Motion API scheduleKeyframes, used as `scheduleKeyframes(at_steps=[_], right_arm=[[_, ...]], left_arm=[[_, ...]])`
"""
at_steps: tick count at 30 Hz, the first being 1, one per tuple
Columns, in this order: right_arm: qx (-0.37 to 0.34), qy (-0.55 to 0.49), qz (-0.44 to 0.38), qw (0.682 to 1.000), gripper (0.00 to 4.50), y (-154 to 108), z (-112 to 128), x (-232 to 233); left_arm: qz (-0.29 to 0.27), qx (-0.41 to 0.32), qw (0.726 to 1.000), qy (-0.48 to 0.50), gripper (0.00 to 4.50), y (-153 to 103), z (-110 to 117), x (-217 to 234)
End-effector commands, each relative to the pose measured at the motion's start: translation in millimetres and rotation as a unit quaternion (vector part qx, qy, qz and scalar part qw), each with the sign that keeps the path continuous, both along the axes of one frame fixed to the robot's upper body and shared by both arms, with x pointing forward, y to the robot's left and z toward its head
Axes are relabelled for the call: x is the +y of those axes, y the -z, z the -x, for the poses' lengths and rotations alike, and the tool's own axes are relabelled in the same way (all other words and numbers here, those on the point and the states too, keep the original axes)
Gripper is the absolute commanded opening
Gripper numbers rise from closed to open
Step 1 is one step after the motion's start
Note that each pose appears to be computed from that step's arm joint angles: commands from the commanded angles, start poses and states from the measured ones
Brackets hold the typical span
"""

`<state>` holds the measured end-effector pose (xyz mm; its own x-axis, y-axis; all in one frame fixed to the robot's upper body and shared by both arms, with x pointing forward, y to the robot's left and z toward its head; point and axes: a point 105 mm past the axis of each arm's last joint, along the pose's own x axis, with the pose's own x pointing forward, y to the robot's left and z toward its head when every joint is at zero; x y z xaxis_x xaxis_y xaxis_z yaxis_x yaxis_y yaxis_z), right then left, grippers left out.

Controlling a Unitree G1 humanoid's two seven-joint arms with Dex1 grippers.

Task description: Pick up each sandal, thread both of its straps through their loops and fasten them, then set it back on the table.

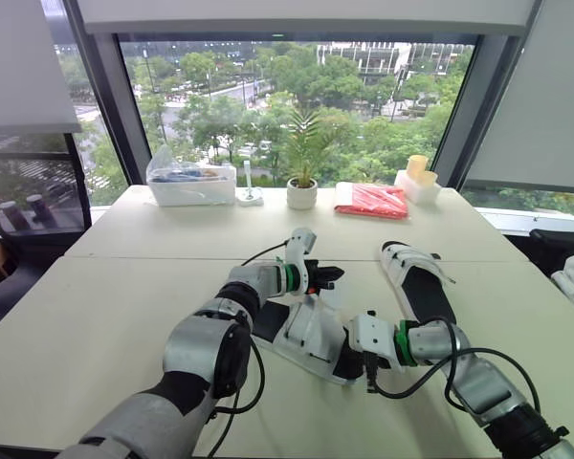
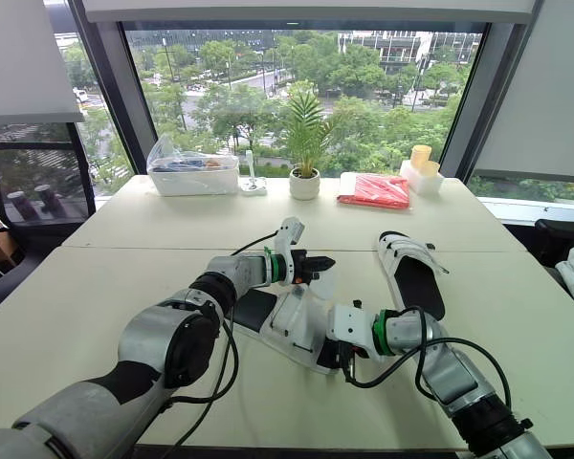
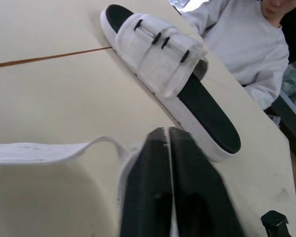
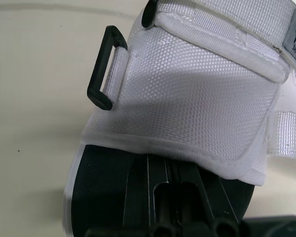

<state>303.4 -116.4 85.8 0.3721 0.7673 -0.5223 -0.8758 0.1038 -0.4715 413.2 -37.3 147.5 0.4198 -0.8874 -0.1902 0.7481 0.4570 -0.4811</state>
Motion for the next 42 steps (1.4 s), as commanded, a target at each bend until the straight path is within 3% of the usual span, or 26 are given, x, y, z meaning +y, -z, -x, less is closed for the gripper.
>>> scheduleKeyframes(at_steps=[1, 11, 16, 20, 22, 30, 34, 42], right_arm=[[0.058, 0.010, 0.039, 0.997, 0.00, 32.8, 10.6, -7.2], [0.061, 0.009, 0.038, 0.997, 0.00, 34.2, 10.2, -6.1], [0.060, 0.008, 0.037, 0.997, 0.00, 33.5, 9.3, -4.9], [0.060, 0.008, 0.036, 0.998, 0.00, 33.7, 10.7, -4.4], [0.061, 0.007, 0.035, 0.998, 0.00, 34.2, 12.5, -3.7], [0.063, 0.005, 0.030, 0.998, 0.00, 34.8, 17.5, -1.1], [0.060, 0.003, 0.028, 0.998, 0.00, 31.3, 18.9, -0.5], [0.041, -0.003, 0.018, 0.999, 0.00, 14.6, 22.4, -0.7]], left_arm=[[0.016, -0.017, 0.999, 0.042, 0.03, -16.0, 3.1, 4.1], [0.038, -0.019, 0.997, 0.059, 0.03, -26.9, 0.1, 40.6], [-0.127, -0.116, 0.980, 0.099, 0.03, -2.4, -1.1, 55.6], [-0.151, -0.142, 0.976, 0.062, 0.03, 2.2, -10.3, 71.7], [-0.189, -0.159, 0.967, 0.062, 0.03, 11.7, -11.5, 81.2], [-0.320, -0.174, 0.916, 0.169, 0.03, 60.1, 9.3, 116.1], [-0.325, -0.149, 0.910, 0.212, 0.03, 68.5, 20.8, 127.9], [-0.280, -0.117, 0.909, 0.284, 0.03, 63.9, 40.4, 134.5]])
